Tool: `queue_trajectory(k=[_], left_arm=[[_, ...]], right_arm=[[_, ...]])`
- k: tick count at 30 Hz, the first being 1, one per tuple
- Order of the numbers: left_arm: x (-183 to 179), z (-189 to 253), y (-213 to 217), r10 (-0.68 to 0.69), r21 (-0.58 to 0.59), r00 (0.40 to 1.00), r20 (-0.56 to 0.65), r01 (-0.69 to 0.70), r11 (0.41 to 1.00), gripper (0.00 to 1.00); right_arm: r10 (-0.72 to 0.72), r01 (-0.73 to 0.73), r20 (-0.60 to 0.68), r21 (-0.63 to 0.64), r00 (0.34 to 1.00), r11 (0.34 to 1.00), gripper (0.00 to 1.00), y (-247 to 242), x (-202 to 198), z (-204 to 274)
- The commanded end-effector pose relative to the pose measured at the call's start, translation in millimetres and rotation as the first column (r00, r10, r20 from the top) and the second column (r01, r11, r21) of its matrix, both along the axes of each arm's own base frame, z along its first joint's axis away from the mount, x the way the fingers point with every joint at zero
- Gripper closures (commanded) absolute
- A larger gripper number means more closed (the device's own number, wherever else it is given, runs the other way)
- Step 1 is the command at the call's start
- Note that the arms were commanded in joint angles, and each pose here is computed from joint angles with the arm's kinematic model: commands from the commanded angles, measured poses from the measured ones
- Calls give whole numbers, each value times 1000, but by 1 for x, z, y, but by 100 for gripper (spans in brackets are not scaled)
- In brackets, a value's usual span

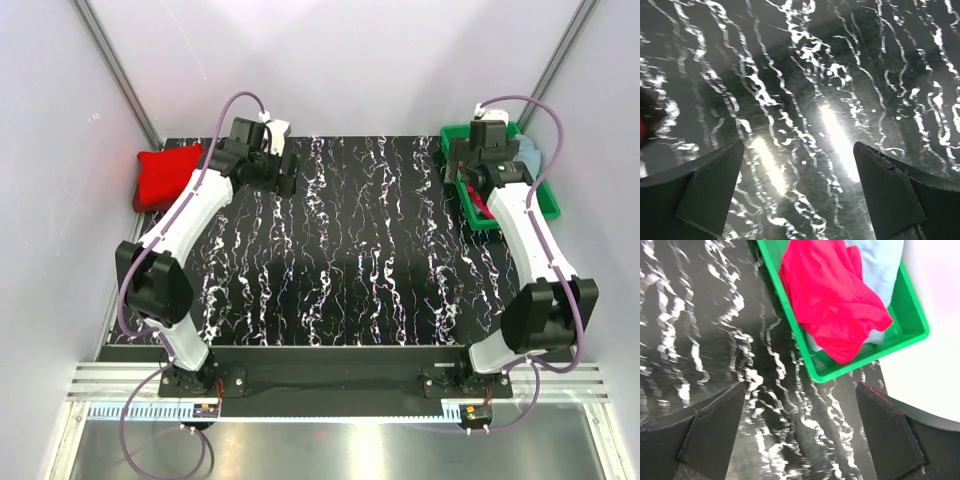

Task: Fold and stack the t-shirts
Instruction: Grab the tshirt from the pile

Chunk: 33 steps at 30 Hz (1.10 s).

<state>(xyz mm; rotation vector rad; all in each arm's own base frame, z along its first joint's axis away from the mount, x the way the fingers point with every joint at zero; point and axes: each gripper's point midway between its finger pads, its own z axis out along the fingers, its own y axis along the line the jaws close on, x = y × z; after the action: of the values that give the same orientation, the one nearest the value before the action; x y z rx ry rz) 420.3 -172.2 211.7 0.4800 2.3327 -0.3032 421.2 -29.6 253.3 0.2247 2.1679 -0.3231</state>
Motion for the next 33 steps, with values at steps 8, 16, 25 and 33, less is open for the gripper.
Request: queue_trajectory(k=[8, 16, 25, 33], left_arm=[[20, -27, -23, -18, -81, 999, -33, 16, 997, 1], [34, -34, -30, -38, -110, 997, -64, 31, 993, 3], [45, -32, -27, -46, -91, 998, -53, 41, 995, 3], [44, -36, -22, -27, -83, 998, -51, 23, 996, 7]], right_arm=[[59, -62, -118, -23, 991, 998, 0, -37, 53, -18], [-37, 33, -166, -29, 986, 999, 2, -89, 124, -70], [25, -19, -287, 24, 958, 1000, 42, -94, 135, -139], [36, -23, -154, 85, 987, 996, 100, -81, 137, -79]])
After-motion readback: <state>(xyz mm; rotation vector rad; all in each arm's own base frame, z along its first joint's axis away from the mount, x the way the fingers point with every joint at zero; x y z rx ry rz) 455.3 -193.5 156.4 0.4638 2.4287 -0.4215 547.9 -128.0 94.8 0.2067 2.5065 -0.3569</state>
